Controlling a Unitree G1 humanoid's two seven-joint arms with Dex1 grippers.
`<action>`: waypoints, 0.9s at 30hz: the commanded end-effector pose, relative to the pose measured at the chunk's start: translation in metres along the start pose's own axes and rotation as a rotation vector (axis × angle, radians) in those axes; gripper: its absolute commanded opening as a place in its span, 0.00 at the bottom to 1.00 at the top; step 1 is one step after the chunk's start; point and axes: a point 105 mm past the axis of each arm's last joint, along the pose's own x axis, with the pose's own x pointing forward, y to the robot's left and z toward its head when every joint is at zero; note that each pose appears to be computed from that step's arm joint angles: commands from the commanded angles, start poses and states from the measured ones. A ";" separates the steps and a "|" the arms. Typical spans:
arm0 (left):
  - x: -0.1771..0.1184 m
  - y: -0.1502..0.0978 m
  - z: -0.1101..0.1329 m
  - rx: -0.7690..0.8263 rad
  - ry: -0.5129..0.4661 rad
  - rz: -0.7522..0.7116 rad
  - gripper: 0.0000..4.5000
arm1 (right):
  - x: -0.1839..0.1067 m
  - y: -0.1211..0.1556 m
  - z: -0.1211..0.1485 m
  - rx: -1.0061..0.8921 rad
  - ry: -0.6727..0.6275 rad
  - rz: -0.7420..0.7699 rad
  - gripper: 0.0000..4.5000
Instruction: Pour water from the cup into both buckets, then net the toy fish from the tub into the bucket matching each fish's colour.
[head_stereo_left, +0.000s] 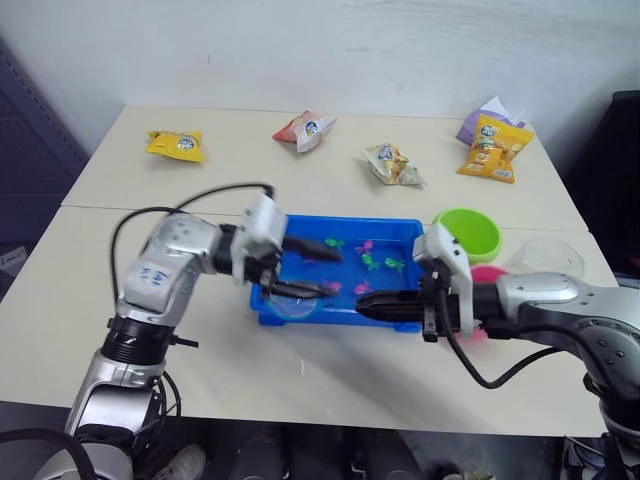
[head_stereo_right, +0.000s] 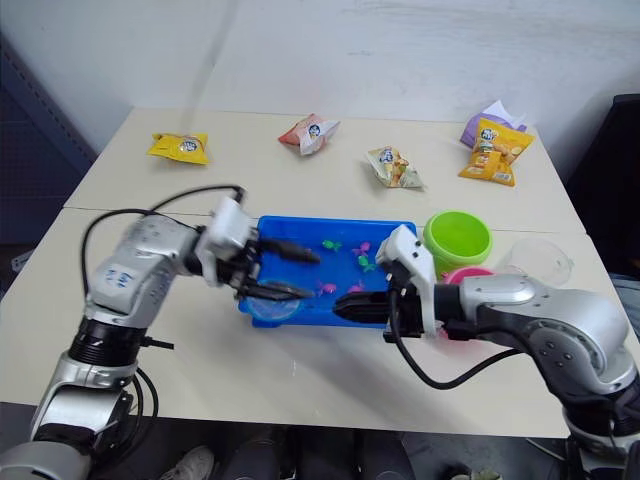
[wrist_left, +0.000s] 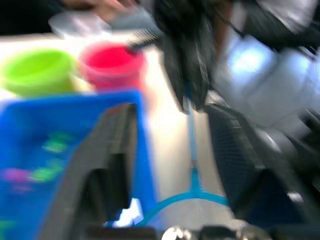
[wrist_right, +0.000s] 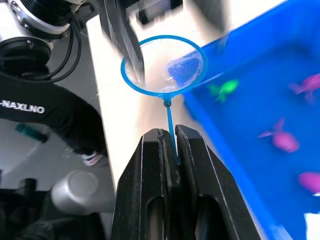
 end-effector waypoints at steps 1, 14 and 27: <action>-0.053 0.021 0.037 0.038 -0.116 0.176 0.96 | -0.016 0.001 0.013 -0.099 -0.043 -0.033 0.00; -0.125 0.010 -0.034 -0.045 0.135 0.373 0.98 | -0.074 -0.060 -0.004 -0.364 0.133 -0.400 0.00; -0.064 -0.032 -0.061 -0.119 0.176 0.166 0.98 | -0.074 -0.110 -0.043 -0.678 0.338 -0.439 0.00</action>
